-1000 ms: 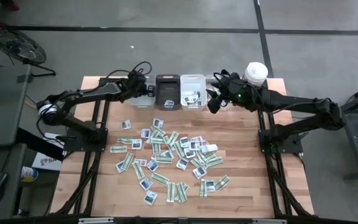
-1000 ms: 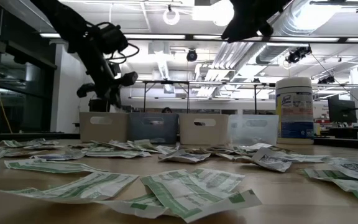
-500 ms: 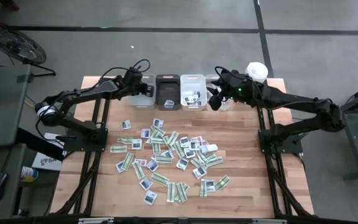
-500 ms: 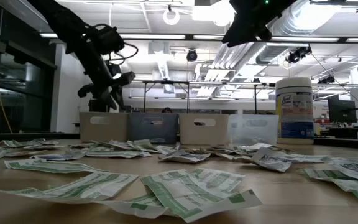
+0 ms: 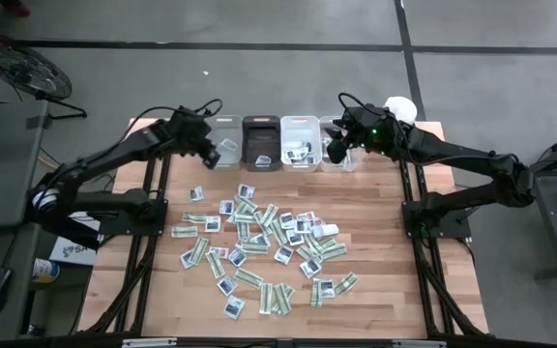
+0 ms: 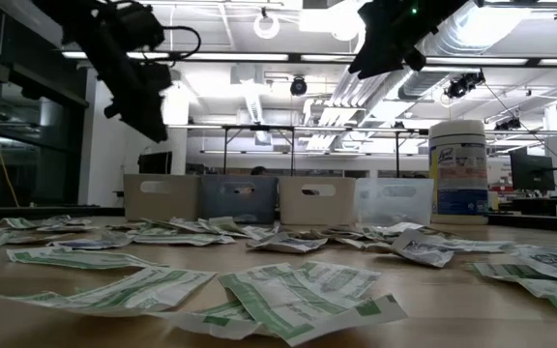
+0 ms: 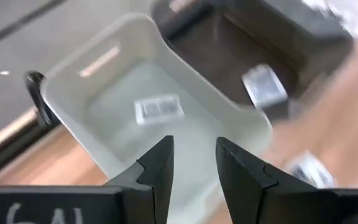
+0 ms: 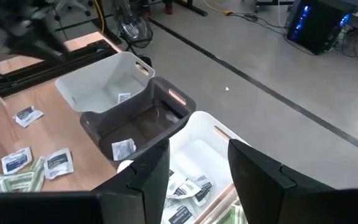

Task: Pick & Place First Aid Supplies
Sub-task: Put the black towelette pack into the white bin

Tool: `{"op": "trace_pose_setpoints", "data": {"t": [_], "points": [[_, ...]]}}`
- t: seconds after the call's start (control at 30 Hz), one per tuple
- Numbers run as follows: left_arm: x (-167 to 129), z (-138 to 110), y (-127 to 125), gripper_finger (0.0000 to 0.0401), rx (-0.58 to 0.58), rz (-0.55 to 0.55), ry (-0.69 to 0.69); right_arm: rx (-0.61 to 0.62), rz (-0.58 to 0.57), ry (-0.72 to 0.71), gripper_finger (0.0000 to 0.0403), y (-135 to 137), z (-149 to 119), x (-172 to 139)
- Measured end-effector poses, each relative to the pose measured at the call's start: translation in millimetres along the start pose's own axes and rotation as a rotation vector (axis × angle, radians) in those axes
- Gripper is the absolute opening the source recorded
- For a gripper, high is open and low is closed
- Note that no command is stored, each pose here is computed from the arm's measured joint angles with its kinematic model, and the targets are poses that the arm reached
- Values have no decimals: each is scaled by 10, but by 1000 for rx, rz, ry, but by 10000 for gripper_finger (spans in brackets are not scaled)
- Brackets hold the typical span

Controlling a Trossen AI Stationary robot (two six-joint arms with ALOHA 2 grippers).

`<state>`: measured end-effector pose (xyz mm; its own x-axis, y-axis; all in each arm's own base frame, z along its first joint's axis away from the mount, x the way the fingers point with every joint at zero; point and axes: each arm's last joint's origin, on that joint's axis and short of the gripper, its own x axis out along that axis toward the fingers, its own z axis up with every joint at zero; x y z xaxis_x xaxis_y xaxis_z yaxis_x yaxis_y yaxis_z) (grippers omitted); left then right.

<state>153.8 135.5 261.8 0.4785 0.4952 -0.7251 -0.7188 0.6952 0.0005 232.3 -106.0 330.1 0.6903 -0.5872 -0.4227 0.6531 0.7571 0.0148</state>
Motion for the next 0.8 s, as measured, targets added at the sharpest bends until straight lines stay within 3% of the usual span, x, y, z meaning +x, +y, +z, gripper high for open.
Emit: {"op": "trace_pose_setpoints", "data": {"t": [0.23, 0.8], "points": [[-182, -200, 12, 117, 36, -34, 140, -15, -4, 11, 158, -8, -11, 6], [-286, -380, -53, 117, 126, -282, 297, -11, -9, 66, 157, -13, -65, 5]]}}
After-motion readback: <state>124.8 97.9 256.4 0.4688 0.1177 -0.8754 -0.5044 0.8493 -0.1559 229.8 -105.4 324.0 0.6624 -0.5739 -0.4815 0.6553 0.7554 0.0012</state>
